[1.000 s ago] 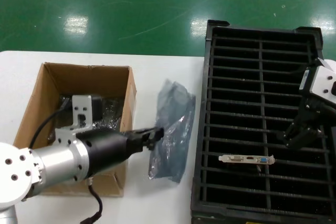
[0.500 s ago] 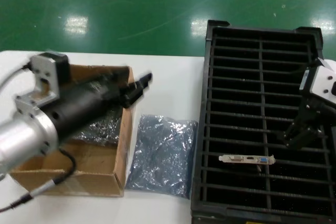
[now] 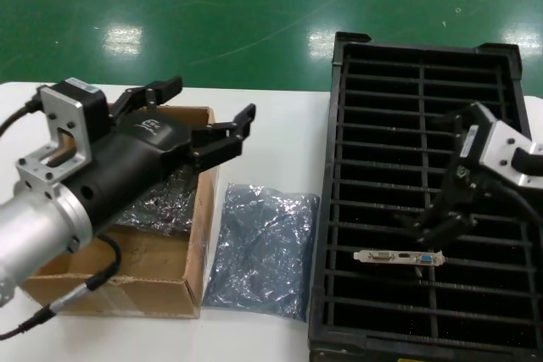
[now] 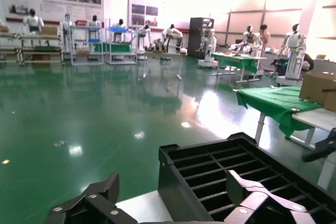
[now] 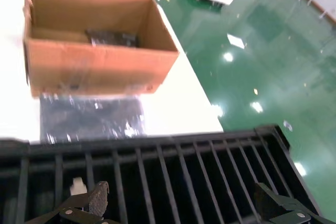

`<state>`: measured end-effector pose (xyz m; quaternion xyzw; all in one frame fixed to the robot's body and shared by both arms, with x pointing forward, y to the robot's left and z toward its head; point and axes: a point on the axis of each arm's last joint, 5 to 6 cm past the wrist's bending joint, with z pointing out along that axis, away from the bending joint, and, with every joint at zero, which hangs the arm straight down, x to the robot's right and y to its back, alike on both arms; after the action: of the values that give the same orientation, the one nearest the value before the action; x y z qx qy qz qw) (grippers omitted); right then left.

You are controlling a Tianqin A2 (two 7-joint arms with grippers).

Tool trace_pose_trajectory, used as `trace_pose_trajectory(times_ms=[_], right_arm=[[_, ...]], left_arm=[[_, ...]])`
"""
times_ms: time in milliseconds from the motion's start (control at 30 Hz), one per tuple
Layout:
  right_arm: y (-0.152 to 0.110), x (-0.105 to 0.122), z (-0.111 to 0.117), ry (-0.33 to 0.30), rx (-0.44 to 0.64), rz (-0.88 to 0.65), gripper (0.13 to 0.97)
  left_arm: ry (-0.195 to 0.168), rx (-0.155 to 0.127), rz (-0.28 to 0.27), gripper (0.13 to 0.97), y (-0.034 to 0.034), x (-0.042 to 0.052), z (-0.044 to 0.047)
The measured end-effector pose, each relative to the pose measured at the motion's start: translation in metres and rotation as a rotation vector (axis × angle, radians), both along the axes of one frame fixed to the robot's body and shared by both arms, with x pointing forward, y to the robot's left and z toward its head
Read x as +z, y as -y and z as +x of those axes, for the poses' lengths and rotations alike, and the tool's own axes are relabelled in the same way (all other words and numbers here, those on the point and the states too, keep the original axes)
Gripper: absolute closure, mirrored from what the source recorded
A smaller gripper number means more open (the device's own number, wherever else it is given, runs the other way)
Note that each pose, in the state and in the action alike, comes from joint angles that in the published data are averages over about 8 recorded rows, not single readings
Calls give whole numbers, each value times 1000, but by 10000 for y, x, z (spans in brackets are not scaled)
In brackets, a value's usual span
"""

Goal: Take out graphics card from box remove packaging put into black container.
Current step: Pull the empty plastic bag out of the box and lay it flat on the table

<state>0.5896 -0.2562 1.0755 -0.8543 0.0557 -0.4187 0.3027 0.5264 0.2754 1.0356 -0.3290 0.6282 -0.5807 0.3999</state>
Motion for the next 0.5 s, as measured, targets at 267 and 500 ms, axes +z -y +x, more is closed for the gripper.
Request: trace_pose_trajectory(times_ms=[267, 500], right_arm=[[-65, -234, -12, 36, 56, 136, 130], [-100, -441, -38, 70, 74, 262, 130]], left_arm=[[57, -12, -14, 347, 29, -165, 30], [98, -6, -31, 245, 46, -320, 45]])
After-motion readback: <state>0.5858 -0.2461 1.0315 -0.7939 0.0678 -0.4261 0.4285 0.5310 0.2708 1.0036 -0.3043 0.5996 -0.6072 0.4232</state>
